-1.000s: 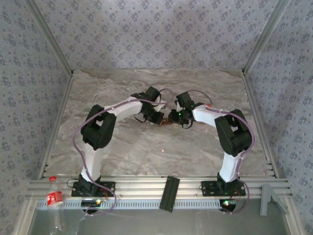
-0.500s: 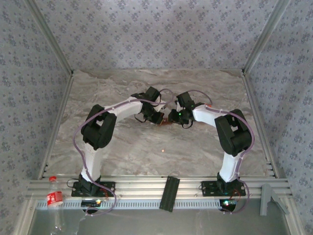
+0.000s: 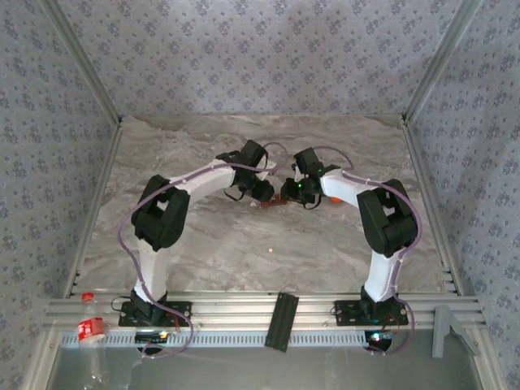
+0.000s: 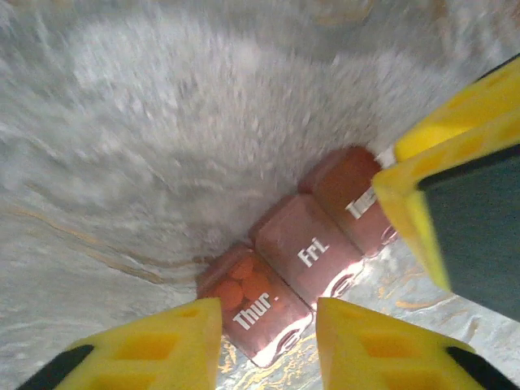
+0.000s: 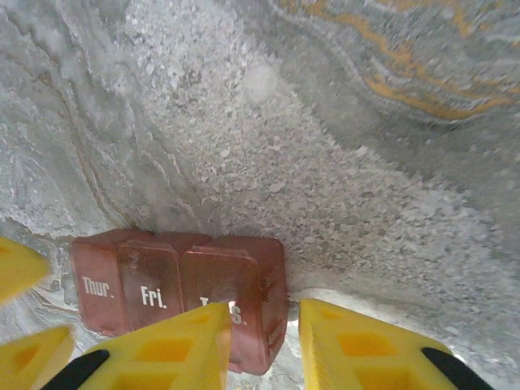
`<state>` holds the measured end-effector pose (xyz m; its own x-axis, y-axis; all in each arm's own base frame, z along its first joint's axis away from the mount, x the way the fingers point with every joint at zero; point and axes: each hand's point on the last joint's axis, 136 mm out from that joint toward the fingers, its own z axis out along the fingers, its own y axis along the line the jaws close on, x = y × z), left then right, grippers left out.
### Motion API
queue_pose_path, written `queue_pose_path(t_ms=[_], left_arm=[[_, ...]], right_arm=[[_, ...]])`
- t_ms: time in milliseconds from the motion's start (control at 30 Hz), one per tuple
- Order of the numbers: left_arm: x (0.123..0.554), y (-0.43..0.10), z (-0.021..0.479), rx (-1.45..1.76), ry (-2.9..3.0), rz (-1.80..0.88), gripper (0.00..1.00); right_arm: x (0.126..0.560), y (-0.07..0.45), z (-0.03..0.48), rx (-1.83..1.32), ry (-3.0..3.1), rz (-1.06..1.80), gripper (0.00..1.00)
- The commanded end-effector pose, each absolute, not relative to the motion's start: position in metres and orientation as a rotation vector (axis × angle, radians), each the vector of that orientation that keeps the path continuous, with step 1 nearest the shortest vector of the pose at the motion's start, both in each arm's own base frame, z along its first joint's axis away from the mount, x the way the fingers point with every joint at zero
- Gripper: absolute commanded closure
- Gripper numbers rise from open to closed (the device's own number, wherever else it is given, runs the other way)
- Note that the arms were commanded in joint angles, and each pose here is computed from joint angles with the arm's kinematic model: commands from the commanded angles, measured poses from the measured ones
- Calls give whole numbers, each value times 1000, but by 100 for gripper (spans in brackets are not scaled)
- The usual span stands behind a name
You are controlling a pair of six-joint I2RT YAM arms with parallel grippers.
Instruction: Sort the pills into containers
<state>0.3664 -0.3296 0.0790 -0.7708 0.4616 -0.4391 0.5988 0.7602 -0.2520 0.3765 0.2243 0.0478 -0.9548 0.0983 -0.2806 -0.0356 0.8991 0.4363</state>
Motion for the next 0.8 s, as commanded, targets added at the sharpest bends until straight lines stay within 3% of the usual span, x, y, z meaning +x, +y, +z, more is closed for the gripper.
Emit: queue_pose_path(t_ms=[0,67,133,167,300,533,767], left_arm=[[396,-337,190,717,2317,-599,46],[400,-330,223,675,2239,-596,31],[403,-317,255,620,2165,-564,1],[404,-310,268,591,2133,-545,0],[406,-262,316,432,1978,-385,0],[398,-156,341,234,1698,9,0],[387,-49,281,44,1810,241,0]], right_arm=[[395,224,94,46,2696,672,66],[405,223,128,48,2628,704,62],[417,213,166,68,2548,715,51],[421,206,182,80,2511,717,45],[435,152,243,183,2357,662,1],[433,-1,281,507,2136,286,0],[404,-109,236,761,2025,-80,0]])
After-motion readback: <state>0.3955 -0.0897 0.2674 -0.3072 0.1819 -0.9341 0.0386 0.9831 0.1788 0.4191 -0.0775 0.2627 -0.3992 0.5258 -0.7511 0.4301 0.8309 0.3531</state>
